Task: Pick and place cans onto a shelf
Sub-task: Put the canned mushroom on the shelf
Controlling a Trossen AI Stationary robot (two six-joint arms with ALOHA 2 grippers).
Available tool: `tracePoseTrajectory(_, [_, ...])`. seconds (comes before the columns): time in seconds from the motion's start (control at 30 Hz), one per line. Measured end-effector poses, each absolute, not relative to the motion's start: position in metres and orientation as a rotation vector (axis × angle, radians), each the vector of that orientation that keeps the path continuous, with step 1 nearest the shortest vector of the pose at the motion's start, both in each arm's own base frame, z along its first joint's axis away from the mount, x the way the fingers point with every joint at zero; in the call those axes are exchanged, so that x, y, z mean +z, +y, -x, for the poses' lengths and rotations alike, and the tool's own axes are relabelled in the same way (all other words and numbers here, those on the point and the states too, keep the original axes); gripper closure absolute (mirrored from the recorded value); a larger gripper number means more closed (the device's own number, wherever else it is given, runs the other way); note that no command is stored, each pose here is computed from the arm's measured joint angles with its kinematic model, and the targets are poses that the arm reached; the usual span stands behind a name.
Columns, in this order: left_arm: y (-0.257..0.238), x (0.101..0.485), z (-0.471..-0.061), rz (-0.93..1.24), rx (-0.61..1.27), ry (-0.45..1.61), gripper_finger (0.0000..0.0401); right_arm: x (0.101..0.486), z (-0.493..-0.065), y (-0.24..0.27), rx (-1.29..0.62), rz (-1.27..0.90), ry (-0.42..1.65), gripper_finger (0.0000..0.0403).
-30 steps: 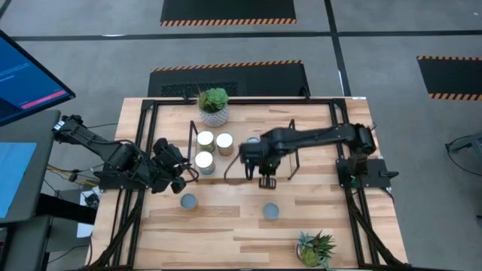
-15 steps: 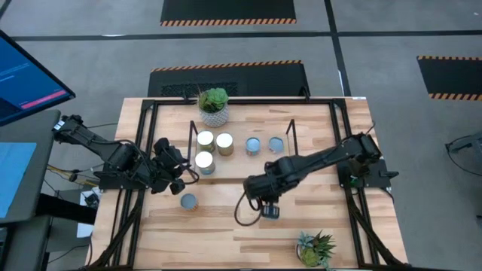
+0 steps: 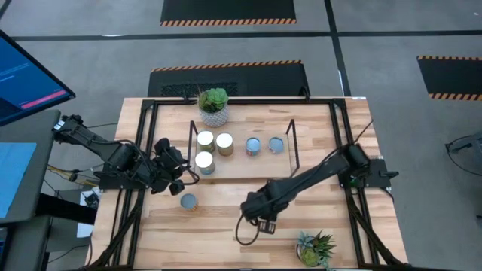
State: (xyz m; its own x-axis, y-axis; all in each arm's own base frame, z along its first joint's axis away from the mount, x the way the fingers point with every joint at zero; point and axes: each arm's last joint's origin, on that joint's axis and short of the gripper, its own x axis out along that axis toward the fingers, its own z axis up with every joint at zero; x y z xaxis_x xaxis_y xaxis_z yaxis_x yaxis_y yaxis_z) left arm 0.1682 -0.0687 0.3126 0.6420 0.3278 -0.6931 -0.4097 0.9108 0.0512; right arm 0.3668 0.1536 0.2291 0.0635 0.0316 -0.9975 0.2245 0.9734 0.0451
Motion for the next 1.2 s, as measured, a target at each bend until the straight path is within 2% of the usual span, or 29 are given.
tracePoseTrajectory(0.17, [-0.069,0.312,-0.168,0.126,0.411,0.774,0.0328,0.207,-0.374,0.155,-0.139,-0.138,1.548,0.0242])
tracePoseTrajectory(0.4, [-0.069,0.312,-0.168,0.129,0.411,0.773,0.0328,0.192,-0.380,0.145,-0.161,-0.062,1.519,0.0256])
tracePoseTrajectory(0.73, [-0.070,0.312,-0.168,0.145,0.404,0.777,0.0328,0.166,-0.368,0.131,-0.110,0.011,1.642,0.0276])
tracePoseTrajectory(1.2, [-0.069,0.312,-0.168,0.141,0.411,0.773,0.0328,0.185,-0.373,0.126,-0.109,0.017,1.642,0.0280])
